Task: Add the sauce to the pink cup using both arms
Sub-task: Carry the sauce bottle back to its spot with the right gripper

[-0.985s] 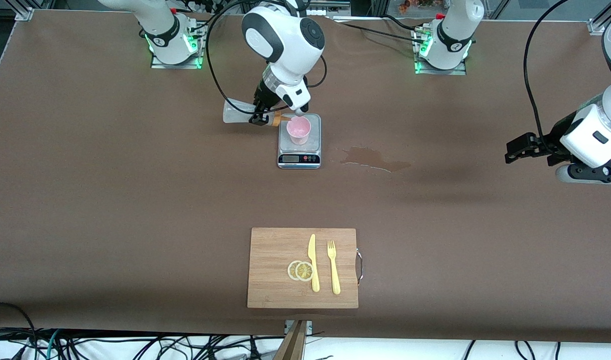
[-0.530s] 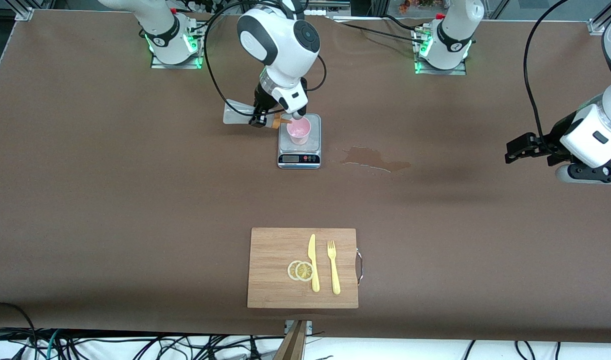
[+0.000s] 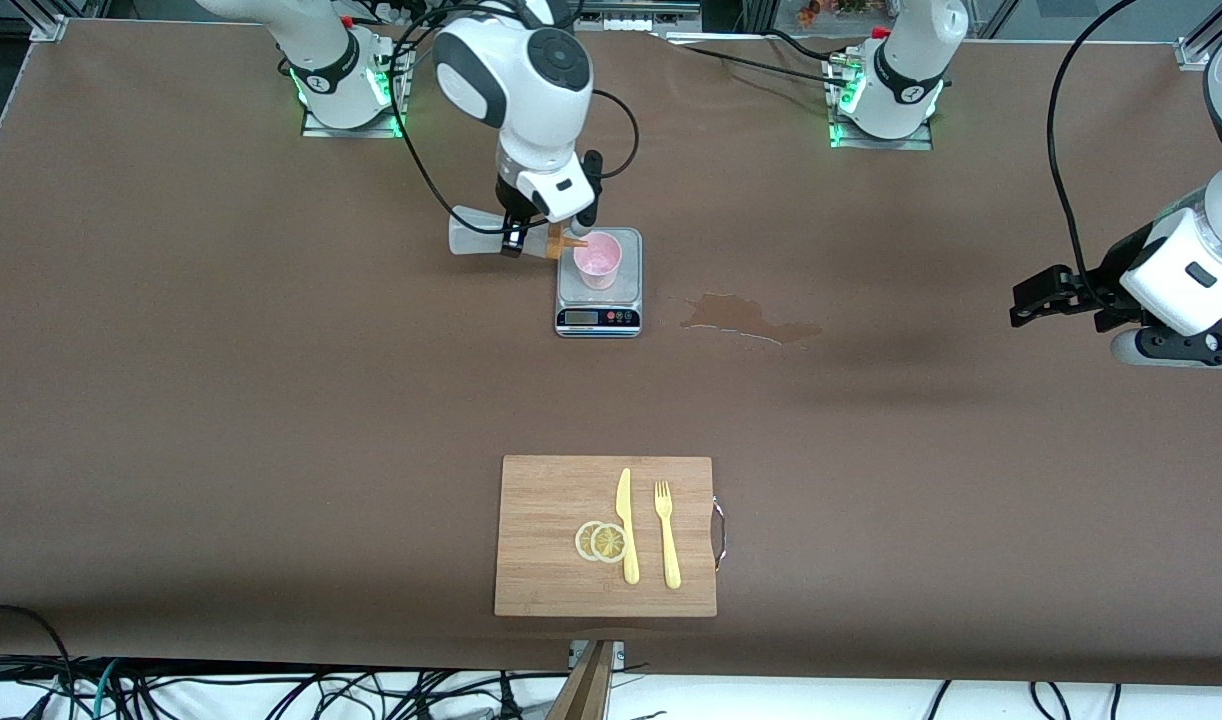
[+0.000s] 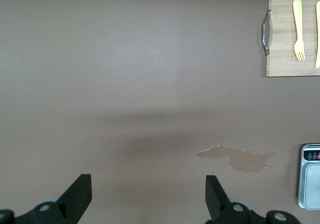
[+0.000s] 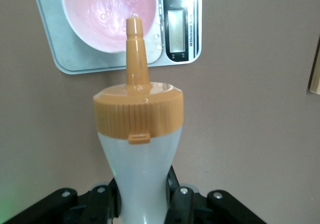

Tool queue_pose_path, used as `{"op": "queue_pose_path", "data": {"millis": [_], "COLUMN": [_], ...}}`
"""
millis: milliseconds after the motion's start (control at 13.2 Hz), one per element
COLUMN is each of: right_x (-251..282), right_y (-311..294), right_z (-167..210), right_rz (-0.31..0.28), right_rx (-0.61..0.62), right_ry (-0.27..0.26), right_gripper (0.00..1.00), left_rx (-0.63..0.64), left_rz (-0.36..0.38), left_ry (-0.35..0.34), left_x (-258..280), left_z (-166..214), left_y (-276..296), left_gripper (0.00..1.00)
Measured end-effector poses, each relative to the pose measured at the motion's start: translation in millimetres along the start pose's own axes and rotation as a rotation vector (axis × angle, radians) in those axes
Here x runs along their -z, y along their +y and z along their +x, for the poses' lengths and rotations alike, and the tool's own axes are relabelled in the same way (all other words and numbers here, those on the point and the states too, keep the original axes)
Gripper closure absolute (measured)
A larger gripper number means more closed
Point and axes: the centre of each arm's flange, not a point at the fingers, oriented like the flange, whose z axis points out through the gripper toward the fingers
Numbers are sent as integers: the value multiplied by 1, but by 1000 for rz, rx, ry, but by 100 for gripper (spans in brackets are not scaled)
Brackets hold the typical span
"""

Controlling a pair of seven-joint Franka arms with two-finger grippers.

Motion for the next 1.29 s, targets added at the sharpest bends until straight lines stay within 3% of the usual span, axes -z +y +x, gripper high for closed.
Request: {"op": "queue_pose_path", "data": {"millis": [303,530,833,1288], "right_x": [11,29,42,10], "right_y": [1,19,82,147], "right_z": [-16,-35,-111,-225], "right_rz": [21,83,184,288], "right_rx": [-47,-54,-53,-37], "right_ry": [92,189,386,640], "right_gripper": [67,67,67,67], "left_rx": [0,0,0,0], "left_rz": [0,0,0,0], "left_ry": [0,0,0,0], "left_x": [0,0,0,0], "left_z": [0,0,0,0], "left_y": [0,0,0,0], "left_gripper": [0,0,0,0]}}
